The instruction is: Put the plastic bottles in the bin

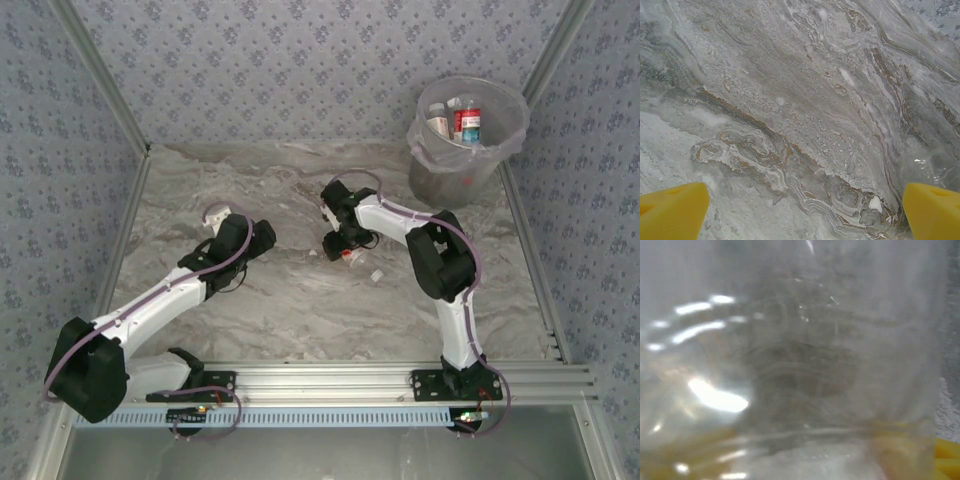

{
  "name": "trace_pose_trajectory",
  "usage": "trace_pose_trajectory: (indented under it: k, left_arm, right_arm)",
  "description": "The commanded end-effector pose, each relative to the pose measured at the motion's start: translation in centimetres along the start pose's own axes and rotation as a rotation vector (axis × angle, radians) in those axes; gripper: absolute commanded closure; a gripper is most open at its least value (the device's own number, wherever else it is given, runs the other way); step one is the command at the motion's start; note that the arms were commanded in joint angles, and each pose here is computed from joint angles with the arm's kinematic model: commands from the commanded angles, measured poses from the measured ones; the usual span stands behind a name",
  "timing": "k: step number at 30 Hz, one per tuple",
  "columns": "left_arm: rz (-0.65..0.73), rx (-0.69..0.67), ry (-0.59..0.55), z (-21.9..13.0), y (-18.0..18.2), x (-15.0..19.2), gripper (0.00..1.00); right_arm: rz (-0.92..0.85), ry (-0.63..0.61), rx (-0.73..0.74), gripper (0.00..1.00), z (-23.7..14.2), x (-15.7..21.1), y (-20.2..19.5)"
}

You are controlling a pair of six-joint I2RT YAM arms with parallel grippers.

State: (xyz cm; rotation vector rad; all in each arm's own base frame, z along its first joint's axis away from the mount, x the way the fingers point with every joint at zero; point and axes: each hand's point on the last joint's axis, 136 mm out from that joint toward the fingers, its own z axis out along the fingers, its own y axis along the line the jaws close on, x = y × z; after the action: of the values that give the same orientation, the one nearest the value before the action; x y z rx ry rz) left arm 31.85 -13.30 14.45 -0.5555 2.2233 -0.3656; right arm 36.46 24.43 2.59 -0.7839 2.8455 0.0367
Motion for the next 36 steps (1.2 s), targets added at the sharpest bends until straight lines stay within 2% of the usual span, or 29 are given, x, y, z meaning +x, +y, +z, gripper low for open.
trace_pose_trajectory:
  k: [1,12,17,22,29,33,36]
  left_arm:
    - [-0.006,-0.010,-0.010,0.0,0.0,-0.5,0.01]
    - [0.014,0.017,-0.012,-0.1,-0.9,-0.9,0.00]
    - [0.042,0.097,-0.012,-0.4,-2.4,-1.0,0.00]
    - [0.052,0.149,-0.029,-0.7,-3.3,-1.4,0.00]
    - [0.057,0.152,-0.035,-0.8,-3.4,-1.6,0.01]
    - [0.055,0.150,-0.032,-0.7,-3.3,-1.5,0.00]
    - [0.055,0.150,-0.030,-0.7,-3.4,-1.5,0.01]
  right_arm:
    - [0.022,-0.019,0.048,0.33,-0.9,-0.2,-1.0]
    - [0.088,-0.202,0.021,0.37,-7.1,-1.9,-1.9]
    - [0.141,-0.330,0.003,0.38,-11.1,-2.6,-2.9]
    - [0.194,-0.433,-0.001,0.38,-15.2,-3.0,-4.6]
    - [0.259,-0.563,0.001,0.38,-20.7,-3.7,-7.5]
    - [0.345,-0.731,0.022,0.38,-25.5,-4.7,-10.6]
    - [0.378,-0.885,0.118,0.38,-29.9,-5.3,-13.8]
